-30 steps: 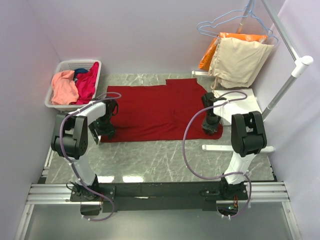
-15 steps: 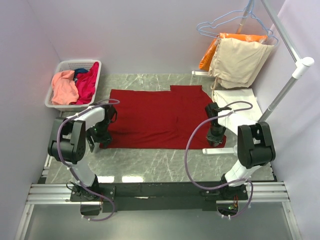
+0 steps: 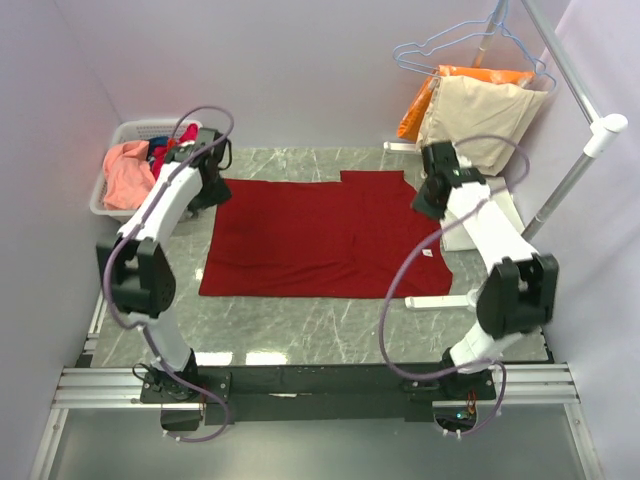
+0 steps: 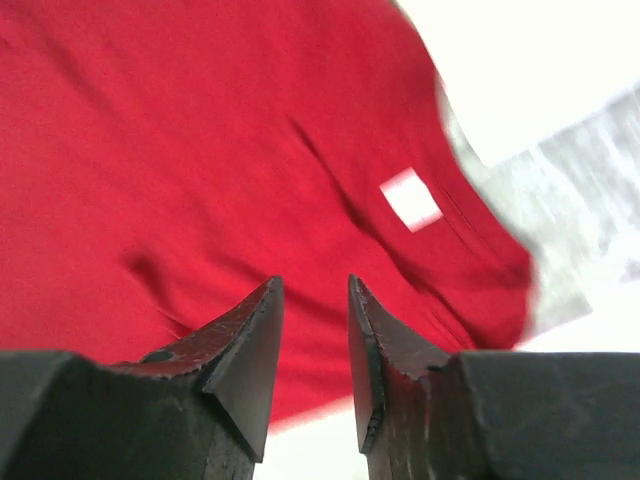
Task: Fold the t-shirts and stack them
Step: Fold the tshirt
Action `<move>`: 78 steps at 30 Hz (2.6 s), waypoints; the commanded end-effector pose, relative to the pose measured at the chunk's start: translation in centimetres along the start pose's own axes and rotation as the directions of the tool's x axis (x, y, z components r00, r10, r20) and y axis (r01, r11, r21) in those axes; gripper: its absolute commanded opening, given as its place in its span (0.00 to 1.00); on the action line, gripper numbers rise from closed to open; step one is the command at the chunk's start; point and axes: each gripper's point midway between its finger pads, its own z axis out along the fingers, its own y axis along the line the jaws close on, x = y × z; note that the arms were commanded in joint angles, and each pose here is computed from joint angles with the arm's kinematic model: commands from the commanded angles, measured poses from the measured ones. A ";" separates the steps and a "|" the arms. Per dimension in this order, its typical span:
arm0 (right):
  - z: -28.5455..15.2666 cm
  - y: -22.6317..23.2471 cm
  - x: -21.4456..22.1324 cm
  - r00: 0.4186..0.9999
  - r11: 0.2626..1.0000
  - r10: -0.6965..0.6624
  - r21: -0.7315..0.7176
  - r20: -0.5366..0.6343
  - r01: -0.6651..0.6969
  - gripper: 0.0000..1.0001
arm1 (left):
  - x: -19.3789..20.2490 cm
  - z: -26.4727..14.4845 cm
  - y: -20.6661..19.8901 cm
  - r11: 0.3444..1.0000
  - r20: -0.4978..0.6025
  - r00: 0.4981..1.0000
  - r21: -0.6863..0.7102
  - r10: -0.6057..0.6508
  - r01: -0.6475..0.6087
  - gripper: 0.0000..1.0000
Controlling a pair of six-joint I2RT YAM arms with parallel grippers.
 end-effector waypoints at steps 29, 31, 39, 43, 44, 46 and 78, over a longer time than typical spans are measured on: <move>11.8 13.9 -10.4 0.986 0.958 -0.056 -0.270 0.160 0.098 0.37 | -9.4 18.1 -14.6 0.994 0.212 0.977 0.096 0.025 -0.047 0.69; 12.1 14.2 -10.5 0.986 0.958 -0.060 -0.268 0.154 0.100 0.37 | -9.0 19.4 -13.9 0.995 0.173 0.985 0.094 0.003 -0.019 0.69; 12.9 14.8 -11.7 0.986 0.961 -0.065 -0.255 0.154 0.103 0.37 | -6.8 21.4 -12.9 0.998 0.064 0.998 0.068 0.013 -0.017 0.53; 14.1 14.2 -12.4 0.987 0.971 -0.054 -0.223 0.148 0.087 0.37 | -6.3 21.6 -13.4 0.995 0.045 0.998 0.095 0.033 -0.038 0.33; 14.1 14.2 -12.8 0.987 0.972 -0.041 -0.221 0.154 0.075 0.38 | -6.3 21.7 -13.4 0.994 0.048 0.998 0.096 0.043 -0.047 0.31; 14.8 14.0 -12.9 0.988 0.975 -0.034 -0.212 0.149 0.066 0.38 | -6.4 21.7 -13.4 0.994 0.050 0.998 0.096 0.047 -0.051 0.26; 21.3 15.3 -14.8 0.977 0.915 0.215 -0.350 0.009 -0.199 0.56 | -4.5 18.9 -13.8 0.985 0.003 0.995 0.138 0.101 -0.100 0.12</move>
